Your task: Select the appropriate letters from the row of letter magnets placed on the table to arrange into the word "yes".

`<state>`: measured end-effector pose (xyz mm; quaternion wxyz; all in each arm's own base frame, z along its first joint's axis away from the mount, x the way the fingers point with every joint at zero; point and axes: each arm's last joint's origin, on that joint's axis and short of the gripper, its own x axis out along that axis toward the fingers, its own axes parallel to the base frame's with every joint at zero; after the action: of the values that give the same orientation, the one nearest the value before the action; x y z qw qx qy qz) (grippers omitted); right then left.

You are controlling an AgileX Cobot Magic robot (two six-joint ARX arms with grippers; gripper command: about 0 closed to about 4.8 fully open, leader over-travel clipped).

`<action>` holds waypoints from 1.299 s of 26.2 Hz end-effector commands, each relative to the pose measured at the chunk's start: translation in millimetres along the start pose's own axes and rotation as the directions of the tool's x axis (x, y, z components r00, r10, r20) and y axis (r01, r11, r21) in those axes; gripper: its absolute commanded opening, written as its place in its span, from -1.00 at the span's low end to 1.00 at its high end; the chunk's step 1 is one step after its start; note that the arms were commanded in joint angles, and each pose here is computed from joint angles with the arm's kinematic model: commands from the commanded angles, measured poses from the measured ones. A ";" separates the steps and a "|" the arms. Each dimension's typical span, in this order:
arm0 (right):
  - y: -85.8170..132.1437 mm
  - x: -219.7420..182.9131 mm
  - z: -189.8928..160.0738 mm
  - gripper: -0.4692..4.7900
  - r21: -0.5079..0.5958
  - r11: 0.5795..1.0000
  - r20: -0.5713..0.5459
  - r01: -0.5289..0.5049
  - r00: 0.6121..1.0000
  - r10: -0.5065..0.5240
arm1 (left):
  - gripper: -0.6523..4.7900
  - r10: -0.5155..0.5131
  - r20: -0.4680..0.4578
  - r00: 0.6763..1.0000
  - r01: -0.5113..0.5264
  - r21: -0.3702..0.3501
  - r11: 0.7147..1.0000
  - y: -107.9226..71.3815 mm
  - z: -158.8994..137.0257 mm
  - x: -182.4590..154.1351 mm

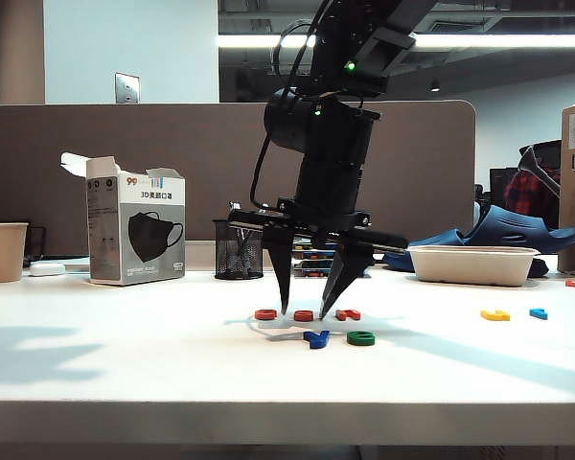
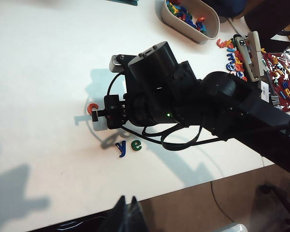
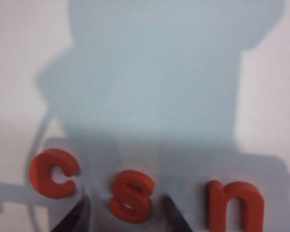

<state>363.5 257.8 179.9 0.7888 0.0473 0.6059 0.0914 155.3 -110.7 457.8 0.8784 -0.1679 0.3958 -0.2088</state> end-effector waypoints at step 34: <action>-0.9 5.9 -1.0 -0.60 -0.010 1.000 -0.001 0.026 1.000 -0.026 | -0.78 -0.005 0.012 1.000 0.005 0.005 1.000 -0.7 0.7 -1.7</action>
<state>364.7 258.4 178.9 0.7942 0.0417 0.5997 0.0883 155.3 -110.7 457.8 0.8784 -0.1679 0.3958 -0.2088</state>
